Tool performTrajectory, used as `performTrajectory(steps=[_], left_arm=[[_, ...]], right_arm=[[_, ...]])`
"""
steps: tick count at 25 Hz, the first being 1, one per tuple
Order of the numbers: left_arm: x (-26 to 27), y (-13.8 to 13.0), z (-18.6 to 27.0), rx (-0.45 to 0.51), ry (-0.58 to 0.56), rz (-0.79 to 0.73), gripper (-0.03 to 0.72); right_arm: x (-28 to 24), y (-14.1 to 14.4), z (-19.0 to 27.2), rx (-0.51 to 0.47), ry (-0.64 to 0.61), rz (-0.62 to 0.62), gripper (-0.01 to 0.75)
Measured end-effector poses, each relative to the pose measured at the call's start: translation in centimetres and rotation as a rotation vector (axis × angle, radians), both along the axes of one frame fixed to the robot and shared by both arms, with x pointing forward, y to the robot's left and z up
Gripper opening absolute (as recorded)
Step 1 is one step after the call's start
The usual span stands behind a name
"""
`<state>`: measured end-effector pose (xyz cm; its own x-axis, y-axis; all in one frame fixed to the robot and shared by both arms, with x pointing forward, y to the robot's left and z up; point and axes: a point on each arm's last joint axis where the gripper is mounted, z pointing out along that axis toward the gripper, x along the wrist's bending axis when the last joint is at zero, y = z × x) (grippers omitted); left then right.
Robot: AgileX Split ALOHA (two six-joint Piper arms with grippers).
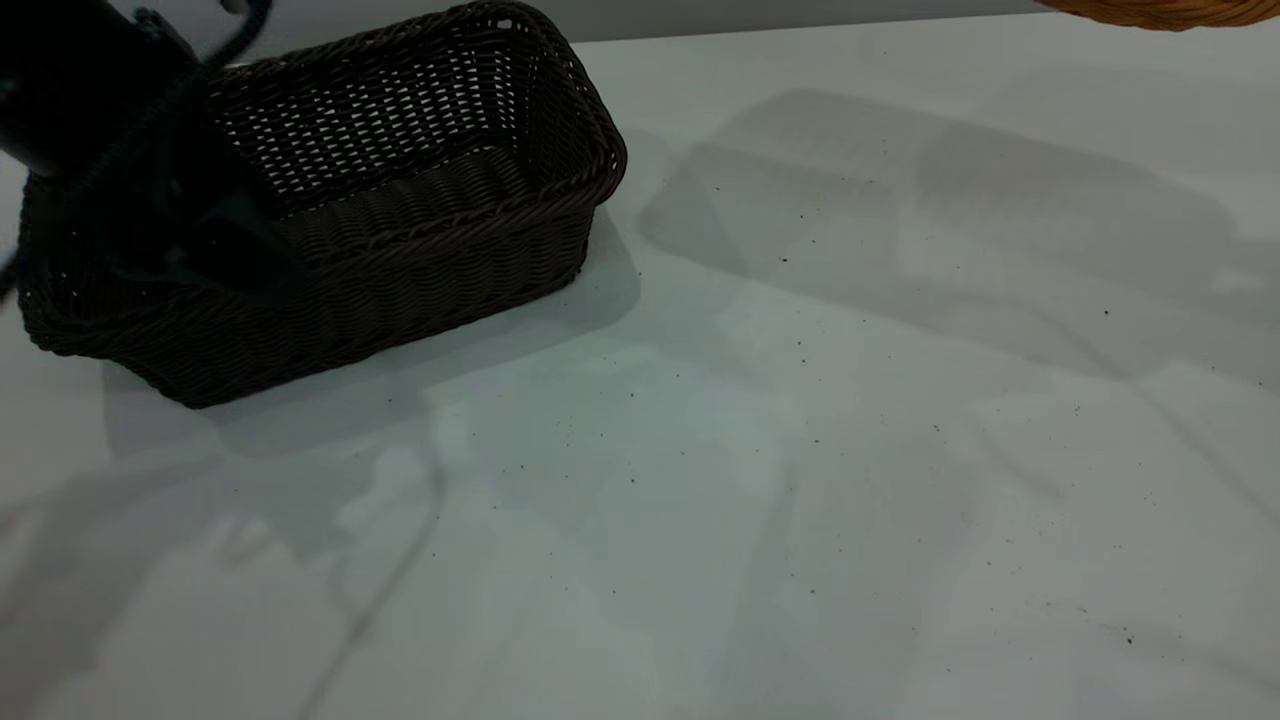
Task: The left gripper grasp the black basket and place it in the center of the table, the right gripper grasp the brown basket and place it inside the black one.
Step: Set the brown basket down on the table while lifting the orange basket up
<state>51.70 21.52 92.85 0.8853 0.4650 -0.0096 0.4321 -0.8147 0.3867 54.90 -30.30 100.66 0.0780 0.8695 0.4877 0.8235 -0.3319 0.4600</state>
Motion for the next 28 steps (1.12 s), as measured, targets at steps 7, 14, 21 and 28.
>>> performTrajectory(steps=[7, 14, 21, 28], left_arm=[[0.6, -0.4, -2.1, 0.038, -0.010, -0.047, 0.479], [1.0, -0.4, -3.5, 0.056, -0.002, -0.035, 0.460], [1.5, -0.5, -3.5, 0.084, -0.077, -0.083, 0.231], [1.1, -2.1, -3.5, 0.111, -0.136, -0.246, 0.130]], right_arm=[[0.0, 0.0, 0.0, 0.002, -0.004, 0.001, 0.100], [0.0, 0.0, 0.0, 0.003, -0.006, 0.000, 0.100], [0.1, 0.1, 0.1, 0.004, -0.017, 0.008, 0.100], [0.1, 0.1, 0.1, 0.004, -0.018, 0.007, 0.100]])
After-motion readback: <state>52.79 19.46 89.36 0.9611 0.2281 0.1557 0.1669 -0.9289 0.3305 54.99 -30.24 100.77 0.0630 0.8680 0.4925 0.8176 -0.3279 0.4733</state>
